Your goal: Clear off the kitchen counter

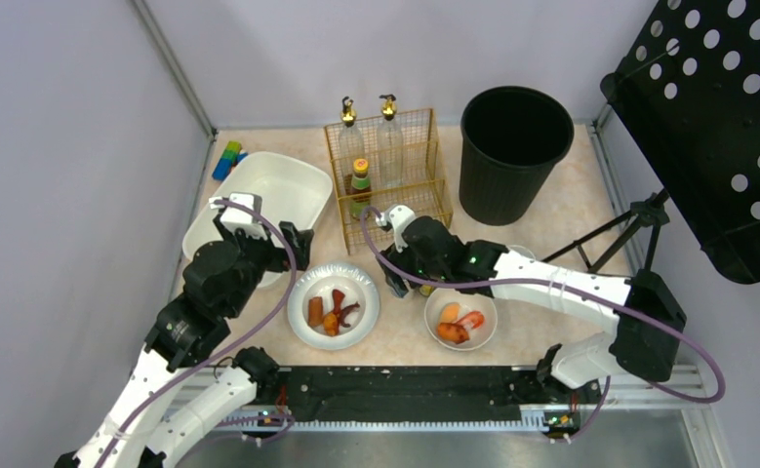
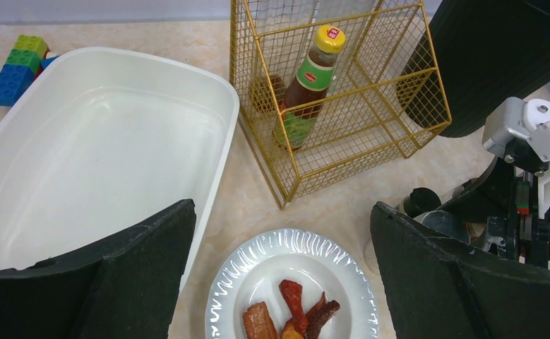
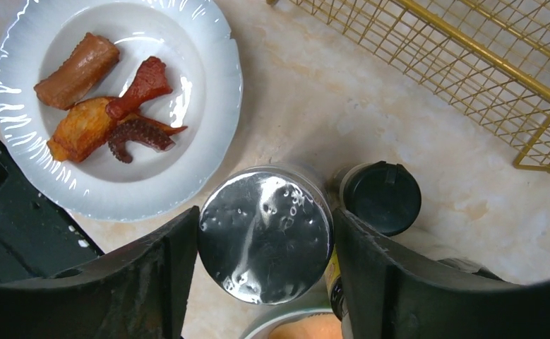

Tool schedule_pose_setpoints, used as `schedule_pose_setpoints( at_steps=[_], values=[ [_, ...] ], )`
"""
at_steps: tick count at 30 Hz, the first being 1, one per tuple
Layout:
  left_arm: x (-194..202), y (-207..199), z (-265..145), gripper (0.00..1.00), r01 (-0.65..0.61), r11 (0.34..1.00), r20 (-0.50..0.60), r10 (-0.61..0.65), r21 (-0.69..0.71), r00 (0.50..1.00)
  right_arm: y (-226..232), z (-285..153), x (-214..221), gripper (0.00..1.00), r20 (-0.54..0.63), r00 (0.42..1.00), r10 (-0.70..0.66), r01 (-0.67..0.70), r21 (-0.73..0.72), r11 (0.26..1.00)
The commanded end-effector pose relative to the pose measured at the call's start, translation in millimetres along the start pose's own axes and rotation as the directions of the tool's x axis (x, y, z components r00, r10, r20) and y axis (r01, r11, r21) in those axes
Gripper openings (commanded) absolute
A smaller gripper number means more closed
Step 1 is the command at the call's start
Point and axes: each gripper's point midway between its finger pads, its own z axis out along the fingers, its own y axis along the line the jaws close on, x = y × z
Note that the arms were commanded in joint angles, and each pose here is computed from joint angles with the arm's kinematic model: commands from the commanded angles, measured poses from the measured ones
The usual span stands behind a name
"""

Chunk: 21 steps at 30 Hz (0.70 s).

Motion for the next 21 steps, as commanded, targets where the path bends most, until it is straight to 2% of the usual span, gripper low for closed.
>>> schedule_pose_setpoints(
  at_steps=[1,9,15,21],
  values=[
    [-9.6,-2.1,-2.4,0.98,0.005,1.000,0.033,-0.006,0.015,0.999,7.5,-5.2,-17.8,0.63,0.035,0.999,-0.012,0.012,-0.002,1.000],
    [-9.3,-1.8,-2.1,0.98,0.005,1.000,0.032,-0.005,0.013,0.999,2.7,-8.9,-39.3,0.40,0.090,0.996,-0.017,0.014,0.034,0.999],
    [-9.8,-1.6,-2.3,0.98,0.005,1.000,0.034,-0.006,0.011,0.999,0.3,-21.5,-83.0,0.33,0.189,0.982,-0.013,0.000,0.068,0.998],
    [-9.7,-1.6,-2.8,0.98,0.007,1.000,0.034,-0.007,0.012,0.999,1.3,-48.0,-135.8,0.32,0.299,0.954,-0.018,-0.006,0.081,0.997]
  ],
)
